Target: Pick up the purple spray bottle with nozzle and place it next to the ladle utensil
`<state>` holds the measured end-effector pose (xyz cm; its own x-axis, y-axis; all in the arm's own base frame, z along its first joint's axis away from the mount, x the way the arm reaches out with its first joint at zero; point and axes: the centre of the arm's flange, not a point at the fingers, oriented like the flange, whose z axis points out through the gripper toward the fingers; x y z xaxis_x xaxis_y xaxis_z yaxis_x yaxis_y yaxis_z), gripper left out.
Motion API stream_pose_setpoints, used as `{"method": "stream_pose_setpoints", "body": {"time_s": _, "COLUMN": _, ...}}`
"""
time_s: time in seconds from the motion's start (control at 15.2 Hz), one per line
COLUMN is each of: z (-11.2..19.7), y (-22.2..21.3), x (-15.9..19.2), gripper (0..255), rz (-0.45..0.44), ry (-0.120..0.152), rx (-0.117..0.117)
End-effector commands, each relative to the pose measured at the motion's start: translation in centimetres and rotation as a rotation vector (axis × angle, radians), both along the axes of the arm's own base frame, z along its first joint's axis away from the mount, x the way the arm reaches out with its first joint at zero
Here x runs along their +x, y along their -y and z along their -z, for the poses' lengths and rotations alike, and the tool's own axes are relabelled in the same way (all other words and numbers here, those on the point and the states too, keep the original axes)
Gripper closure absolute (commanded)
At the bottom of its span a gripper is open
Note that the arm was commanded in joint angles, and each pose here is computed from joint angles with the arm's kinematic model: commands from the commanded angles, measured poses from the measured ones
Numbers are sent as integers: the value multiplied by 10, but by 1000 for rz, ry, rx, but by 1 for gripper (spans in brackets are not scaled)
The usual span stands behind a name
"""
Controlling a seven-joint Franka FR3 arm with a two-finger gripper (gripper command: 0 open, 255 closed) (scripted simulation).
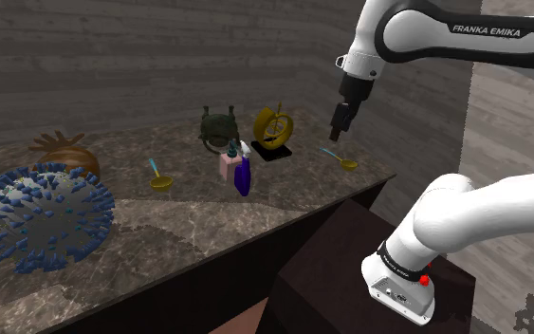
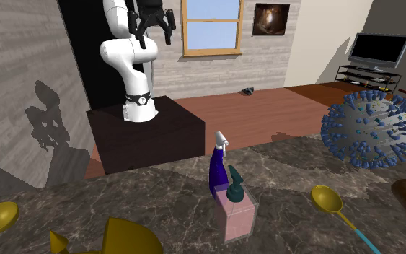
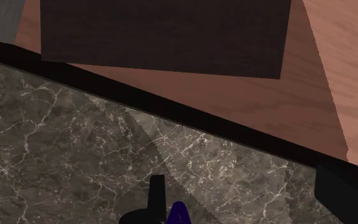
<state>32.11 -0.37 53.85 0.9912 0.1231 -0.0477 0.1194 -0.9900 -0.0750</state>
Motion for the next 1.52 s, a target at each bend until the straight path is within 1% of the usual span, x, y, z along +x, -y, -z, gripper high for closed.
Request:
{"method": "stream_pose_setpoints", "body": {"time_s": 0.0, "z": 0, "y": 0, "x": 0, "gripper": 0, "rz": 0, "ry": 0, "rx": 0}}
{"method": "stream_pose_setpoints", "body": {"time_s": 0.73, "z": 79, "y": -33, "x": 112, "gripper": 0, "rz": 117, "ry": 34, "rx": -33}}
{"method": "stream_pose_setpoints", "body": {"time_s": 1.45, "z": 155, "y": -50, "x": 229, "gripper": 0, "rz": 234, "ry": 69, "rx": -65}}
